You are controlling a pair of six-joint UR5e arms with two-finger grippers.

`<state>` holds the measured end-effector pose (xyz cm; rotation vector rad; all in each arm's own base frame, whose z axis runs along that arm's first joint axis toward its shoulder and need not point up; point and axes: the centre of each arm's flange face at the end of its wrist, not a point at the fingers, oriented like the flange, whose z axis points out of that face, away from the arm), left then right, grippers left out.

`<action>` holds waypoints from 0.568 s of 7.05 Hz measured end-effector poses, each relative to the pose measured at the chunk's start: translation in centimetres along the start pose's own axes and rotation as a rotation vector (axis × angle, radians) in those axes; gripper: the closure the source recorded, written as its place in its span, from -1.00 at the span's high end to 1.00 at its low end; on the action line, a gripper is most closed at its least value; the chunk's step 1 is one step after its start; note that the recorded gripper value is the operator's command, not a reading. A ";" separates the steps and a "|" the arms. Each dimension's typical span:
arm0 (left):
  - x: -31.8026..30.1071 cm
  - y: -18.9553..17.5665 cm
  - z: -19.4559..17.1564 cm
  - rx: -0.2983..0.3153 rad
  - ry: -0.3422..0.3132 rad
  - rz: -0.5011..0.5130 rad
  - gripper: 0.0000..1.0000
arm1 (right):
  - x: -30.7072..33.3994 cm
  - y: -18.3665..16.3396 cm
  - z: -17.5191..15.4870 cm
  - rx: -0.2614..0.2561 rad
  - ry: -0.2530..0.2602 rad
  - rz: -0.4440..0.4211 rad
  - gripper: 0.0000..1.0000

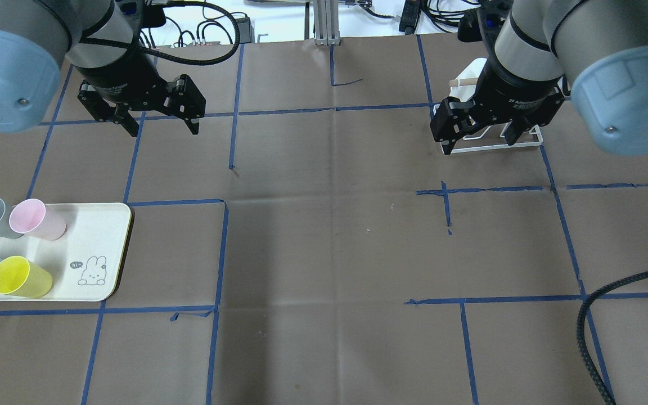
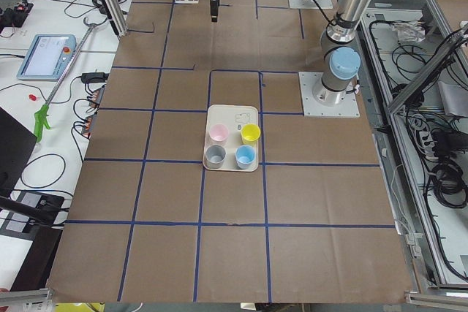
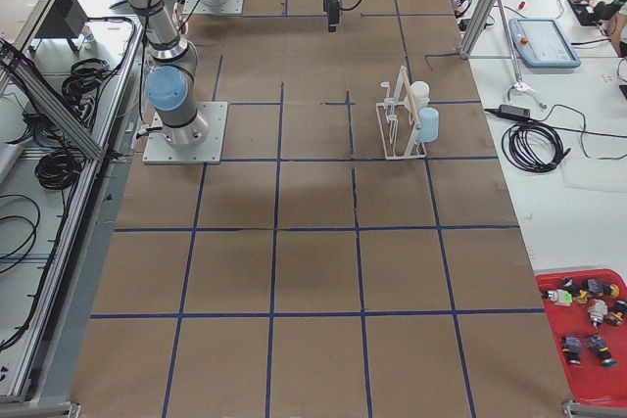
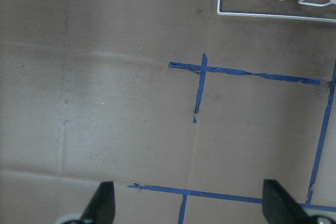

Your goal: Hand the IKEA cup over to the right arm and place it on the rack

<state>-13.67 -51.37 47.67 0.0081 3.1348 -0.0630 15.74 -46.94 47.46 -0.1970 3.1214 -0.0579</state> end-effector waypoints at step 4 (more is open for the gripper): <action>0.1 0.0 0.0 0.000 0.000 0.001 0.99 | 0.3 0.0 -0.1 -0.001 -0.002 0.008 0.99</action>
